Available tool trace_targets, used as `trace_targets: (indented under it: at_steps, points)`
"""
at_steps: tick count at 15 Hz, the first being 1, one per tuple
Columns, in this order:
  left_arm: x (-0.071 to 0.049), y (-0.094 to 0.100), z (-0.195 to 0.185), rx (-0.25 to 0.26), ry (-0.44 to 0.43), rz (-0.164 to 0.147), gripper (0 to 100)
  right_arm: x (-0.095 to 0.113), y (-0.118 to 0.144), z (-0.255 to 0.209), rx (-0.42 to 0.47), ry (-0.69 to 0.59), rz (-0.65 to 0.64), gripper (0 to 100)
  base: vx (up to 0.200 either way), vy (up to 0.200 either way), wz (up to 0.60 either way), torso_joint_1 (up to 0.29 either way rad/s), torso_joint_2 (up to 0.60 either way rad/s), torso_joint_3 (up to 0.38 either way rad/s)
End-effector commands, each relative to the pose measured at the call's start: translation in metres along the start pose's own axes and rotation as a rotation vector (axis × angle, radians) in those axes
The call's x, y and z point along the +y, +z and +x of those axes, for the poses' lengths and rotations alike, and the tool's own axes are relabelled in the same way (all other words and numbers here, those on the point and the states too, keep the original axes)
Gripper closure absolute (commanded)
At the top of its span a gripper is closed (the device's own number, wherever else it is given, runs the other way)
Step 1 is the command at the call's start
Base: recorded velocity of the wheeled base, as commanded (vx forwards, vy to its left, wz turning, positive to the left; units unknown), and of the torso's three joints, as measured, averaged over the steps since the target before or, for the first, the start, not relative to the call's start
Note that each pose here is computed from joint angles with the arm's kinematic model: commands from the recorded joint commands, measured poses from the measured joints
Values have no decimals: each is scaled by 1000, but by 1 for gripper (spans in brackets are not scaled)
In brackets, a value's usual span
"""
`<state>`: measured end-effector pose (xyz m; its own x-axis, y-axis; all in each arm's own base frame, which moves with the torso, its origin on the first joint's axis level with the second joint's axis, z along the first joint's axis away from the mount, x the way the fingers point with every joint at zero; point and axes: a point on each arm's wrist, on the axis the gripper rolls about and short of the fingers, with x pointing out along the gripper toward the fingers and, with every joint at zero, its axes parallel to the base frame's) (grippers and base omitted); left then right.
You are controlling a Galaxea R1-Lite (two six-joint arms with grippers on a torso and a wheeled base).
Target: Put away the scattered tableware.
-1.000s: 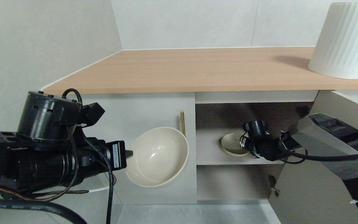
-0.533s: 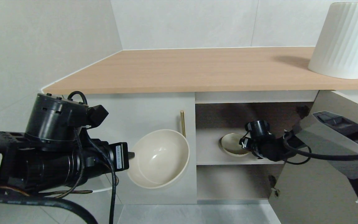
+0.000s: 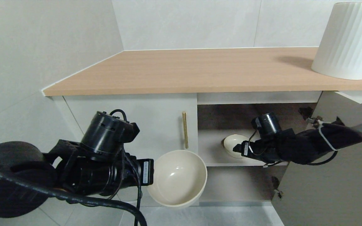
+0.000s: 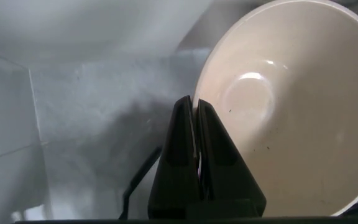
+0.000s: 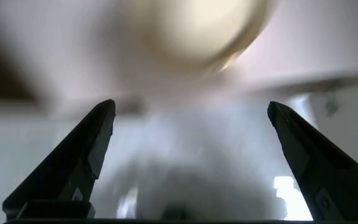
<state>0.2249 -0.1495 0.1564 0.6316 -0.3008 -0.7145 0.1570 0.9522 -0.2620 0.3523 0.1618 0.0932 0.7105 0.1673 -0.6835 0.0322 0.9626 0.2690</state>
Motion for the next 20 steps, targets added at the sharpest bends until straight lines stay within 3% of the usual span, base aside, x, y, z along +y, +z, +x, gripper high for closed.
trace_targets:
  at_steps: [1, 4, 7, 9, 14, 18, 20]
  points:
    - [-12, -10, 20, 68, 6, 42, 100, 24, 3, -79, 25, 146, -58, 0, 0, 0, 0, 0, 0, 0]
    - [-20, -20, 40, 140, 44, 80, 100, 32, -7, -123, 111, 214, -148, 0, 0, 0, 0, 0, 0, 0]
    - [-23, -27, 51, 153, 101, 106, 100, 43, -23, -155, 166, 322, -228, 0, 0, 0, 0, 0, 0, 0]
    - [-28, -29, 47, 148, 88, 121, 100, 48, -39, -156, 214, 349, -306, 0, 0, 0, 0, 0, 0, 0]
    - [-33, -26, 36, 98, 89, 122, 100, 66, -74, -136, 322, 330, -409, 0, 0, 0, 0, 0, 0, 0]
    - [-41, -27, 21, 68, 49, 139, 100, 75, -84, -114, 338, 270, -412, 0, 0, 0, 0, 0, 0, 0]
    - [-42, -27, 18, 64, 45, 144, 100, 79, -81, -111, 302, 269, -364, 0, 0, 0, 0, 0, 0, 0]
